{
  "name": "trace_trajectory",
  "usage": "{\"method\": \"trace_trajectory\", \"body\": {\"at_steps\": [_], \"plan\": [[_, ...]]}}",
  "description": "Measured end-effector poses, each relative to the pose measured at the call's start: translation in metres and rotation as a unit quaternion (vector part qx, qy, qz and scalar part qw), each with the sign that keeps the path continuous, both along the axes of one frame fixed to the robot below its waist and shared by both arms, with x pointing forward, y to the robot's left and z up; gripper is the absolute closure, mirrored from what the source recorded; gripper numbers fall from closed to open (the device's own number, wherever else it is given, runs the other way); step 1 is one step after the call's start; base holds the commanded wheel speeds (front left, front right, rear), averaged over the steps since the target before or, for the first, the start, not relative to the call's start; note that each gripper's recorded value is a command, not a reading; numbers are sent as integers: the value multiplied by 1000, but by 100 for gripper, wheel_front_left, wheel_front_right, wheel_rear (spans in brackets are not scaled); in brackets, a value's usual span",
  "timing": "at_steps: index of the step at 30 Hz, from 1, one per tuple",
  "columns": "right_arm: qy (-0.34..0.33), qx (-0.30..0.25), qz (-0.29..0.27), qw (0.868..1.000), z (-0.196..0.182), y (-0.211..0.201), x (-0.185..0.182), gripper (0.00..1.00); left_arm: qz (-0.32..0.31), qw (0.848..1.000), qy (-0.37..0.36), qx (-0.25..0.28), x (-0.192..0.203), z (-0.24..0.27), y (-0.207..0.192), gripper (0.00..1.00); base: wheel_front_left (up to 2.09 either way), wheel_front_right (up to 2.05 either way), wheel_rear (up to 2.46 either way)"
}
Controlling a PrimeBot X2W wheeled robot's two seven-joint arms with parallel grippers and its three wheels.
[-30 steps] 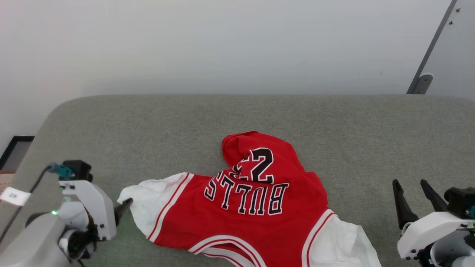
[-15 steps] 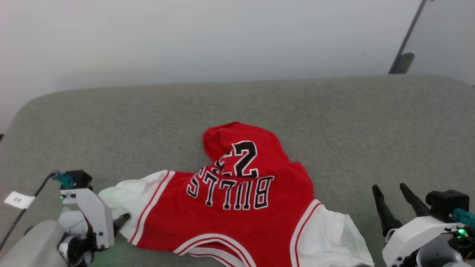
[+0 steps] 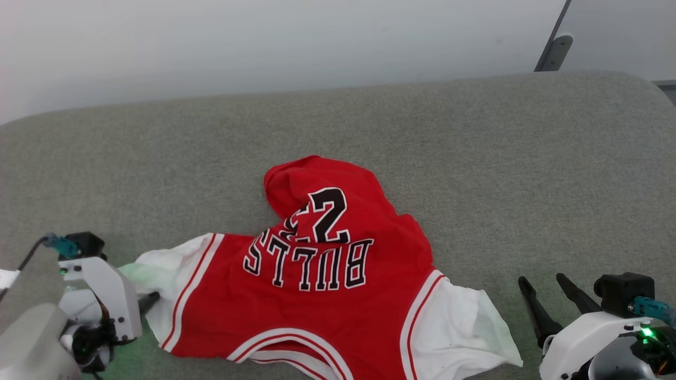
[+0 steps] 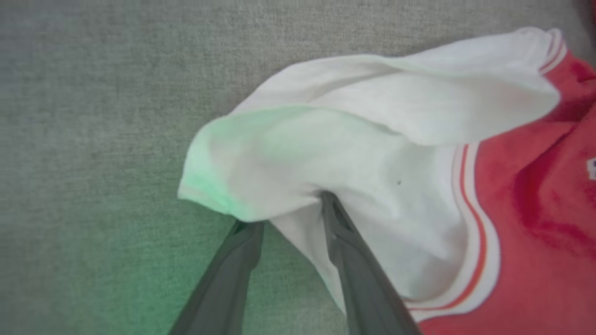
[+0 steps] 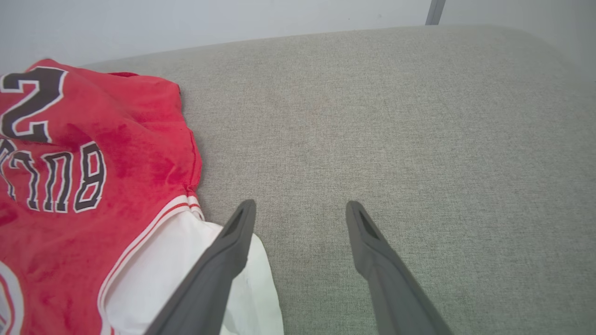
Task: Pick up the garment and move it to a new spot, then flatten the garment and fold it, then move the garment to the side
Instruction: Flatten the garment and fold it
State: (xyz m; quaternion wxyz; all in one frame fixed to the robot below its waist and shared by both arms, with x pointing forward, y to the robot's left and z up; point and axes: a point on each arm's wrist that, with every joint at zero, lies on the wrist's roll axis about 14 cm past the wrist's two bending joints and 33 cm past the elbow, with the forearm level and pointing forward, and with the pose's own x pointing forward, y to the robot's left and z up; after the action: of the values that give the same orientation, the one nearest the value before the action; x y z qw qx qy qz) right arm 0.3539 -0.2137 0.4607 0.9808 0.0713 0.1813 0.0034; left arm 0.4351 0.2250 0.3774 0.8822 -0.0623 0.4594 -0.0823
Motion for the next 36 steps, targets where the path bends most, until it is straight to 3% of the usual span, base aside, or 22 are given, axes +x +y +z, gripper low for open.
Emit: {"method": "trace_trajectory", "body": {"at_steps": [1, 2, 10, 11, 12, 13, 14, 21, 27, 36], "plan": [[2, -1, 1, 1000, 0, 0, 0, 0, 1, 1000, 0, 1, 1, 0, 1, 6, 0, 0, 0], [3, 0, 1, 1000, -1, 0, 0, 0, 0, 1000, -4, 3, 3, 1, 2, 0, 0, 0, 0], [8, 3, 8, 1000, -1, 5, 1, 0, -7, 999, -28, 24, 15, 9, 8, 0, 0, 0, 0], [10, 4, 10, 1000, -2, 6, 1, 0, -10, 999, -29, 29, 16, 9, 9, 3, 0, 0, 0], [14, 3, 12, 1000, -3, 6, 1, 0, -9, 999, -30, 31, 17, 10, 10, 50, 0, 0, 0], [20, 3, 14, 1000, -5, 7, 0, 0, -10, 999, -25, 37, 16, 8, 12, 68, 0, 0, 0], [25, 3, 17, 1000, -7, 8, -1, 0, -20, 998, -23, 48, 17, 8, 13, 96, 0, 0, 0], [109, 12, 47, 993, -30, 20, -21, 0, -36, 995, 5, 92, 18, 3, 25, 100, 0, 0, 0], [172, 26, 76, 982, -41, 31, -37, 0, -42, 994, 6, 97, 22, 2, 24, 100, 0, 0, 0], [195, 5, 81, 977, -44, 24, -28, 0, -47, 995, 2, 93, 28, -1, 17, 100, 0, 0, 0]]}}
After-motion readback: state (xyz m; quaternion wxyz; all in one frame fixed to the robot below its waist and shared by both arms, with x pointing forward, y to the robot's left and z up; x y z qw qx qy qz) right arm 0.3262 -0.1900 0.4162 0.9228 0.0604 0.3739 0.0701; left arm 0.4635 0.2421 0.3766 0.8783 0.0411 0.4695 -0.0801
